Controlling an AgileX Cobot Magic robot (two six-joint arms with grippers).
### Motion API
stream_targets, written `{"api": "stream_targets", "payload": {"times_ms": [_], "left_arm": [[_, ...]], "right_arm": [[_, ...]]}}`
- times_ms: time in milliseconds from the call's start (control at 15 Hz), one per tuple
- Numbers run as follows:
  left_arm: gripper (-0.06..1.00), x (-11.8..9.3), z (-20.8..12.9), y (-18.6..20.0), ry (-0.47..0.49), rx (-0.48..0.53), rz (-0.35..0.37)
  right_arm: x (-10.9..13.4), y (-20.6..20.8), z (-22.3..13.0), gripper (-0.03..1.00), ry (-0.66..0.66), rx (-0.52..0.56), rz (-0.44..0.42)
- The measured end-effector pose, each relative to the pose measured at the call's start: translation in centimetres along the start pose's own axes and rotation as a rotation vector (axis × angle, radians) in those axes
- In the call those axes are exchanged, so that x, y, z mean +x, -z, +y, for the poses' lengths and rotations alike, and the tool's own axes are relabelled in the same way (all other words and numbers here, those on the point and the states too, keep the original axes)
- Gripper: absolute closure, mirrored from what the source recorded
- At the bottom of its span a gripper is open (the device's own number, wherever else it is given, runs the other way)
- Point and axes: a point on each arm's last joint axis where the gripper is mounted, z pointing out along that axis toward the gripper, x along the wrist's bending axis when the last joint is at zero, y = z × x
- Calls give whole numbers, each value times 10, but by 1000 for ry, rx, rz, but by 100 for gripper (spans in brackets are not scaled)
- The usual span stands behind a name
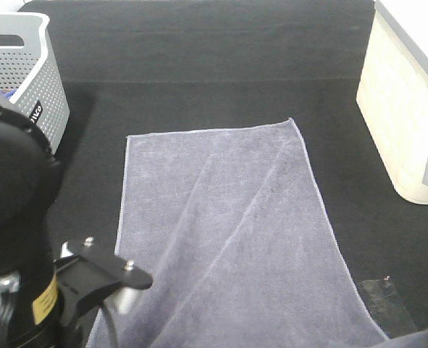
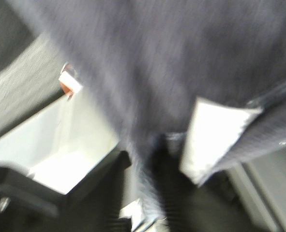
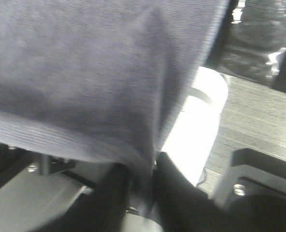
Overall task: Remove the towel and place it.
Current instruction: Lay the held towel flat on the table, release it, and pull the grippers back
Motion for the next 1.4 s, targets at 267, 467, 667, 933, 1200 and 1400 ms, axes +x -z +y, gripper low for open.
{"api": "stream_targets", "payload": {"times_ms": [267, 467, 667, 933, 1200, 1400], "left_arm": [[22, 4, -1, 0, -1, 12, 41], [21, 9, 1, 2, -14, -12, 101], [21, 11, 22, 35, -31, -201, 246], [21, 17, 53, 82, -16, -576, 418], [21, 59, 85, 112, 122, -819, 322], [21, 103, 104, 133, 196, -1023, 220]], "right_arm": [[-2, 1, -1, 19, 2, -6, -17], [0, 8, 4, 16, 14, -36, -25], [6, 29, 18, 17, 42, -169, -38], [12, 65, 52, 29, 85, -412, -98], [17, 89, 101, 34, 97, -469, -117], [16, 96, 144, 34, 100, -471, -134]]}}
